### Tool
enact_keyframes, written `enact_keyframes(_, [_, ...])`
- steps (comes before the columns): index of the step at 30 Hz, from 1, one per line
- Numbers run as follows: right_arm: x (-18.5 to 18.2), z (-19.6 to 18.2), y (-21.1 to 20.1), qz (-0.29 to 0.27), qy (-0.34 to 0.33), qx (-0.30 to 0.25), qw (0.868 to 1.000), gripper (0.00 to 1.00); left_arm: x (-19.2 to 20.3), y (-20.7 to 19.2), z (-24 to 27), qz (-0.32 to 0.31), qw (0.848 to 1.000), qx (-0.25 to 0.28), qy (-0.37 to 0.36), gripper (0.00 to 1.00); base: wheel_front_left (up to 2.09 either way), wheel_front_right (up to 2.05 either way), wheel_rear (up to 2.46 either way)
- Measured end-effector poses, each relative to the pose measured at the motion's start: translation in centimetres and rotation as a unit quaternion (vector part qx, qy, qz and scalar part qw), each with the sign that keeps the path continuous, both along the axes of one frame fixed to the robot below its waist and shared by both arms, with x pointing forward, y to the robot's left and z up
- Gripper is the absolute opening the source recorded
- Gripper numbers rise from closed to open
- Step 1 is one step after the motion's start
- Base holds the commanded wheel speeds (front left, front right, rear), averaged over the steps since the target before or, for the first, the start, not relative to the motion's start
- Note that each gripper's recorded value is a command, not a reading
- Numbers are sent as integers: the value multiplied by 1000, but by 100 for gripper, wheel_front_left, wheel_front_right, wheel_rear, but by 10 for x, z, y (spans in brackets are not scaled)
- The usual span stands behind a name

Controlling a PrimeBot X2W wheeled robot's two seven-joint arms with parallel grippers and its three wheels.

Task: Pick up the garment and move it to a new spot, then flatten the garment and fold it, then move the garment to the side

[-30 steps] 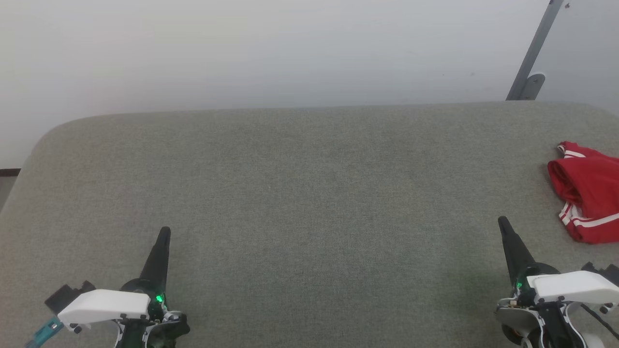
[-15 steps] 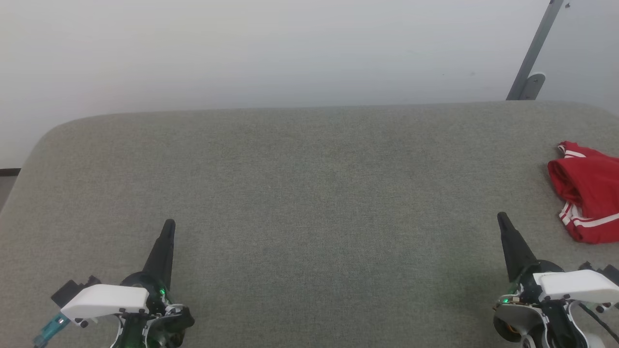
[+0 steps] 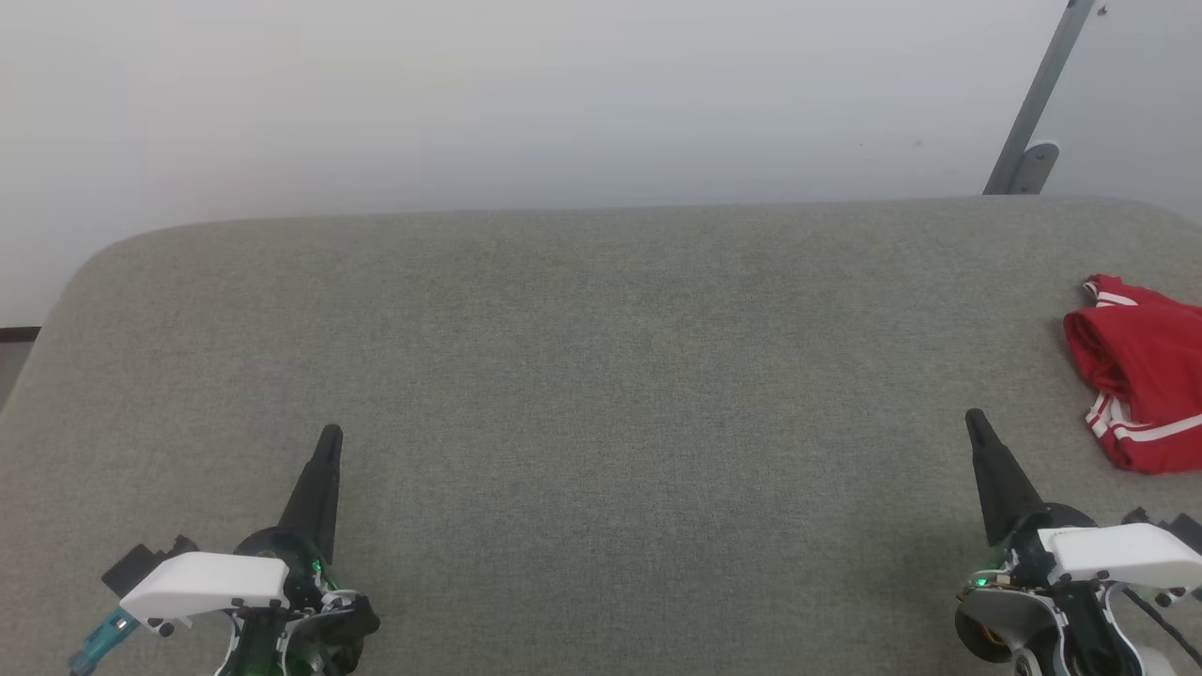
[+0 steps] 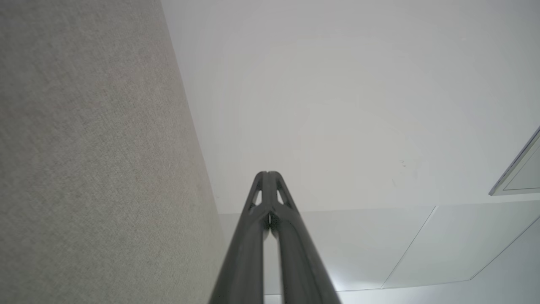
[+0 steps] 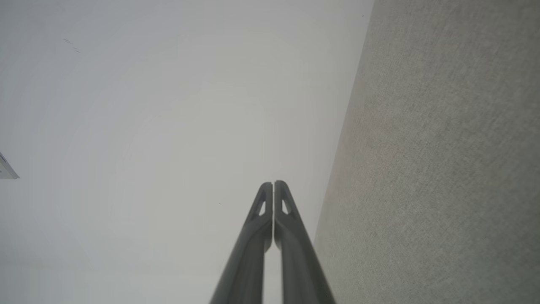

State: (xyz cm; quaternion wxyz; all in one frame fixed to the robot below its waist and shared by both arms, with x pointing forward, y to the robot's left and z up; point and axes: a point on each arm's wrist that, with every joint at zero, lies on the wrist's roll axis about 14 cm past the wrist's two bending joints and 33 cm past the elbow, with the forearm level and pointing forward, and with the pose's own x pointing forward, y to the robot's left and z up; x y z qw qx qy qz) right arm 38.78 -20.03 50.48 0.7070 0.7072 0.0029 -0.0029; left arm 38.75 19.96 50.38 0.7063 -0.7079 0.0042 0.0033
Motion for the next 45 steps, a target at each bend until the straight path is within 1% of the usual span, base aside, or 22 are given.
enact_keyframes(45, [0,0,0,0,0,0,1000,0,0,0,0,0,1000,0,0,0,0,0,0])
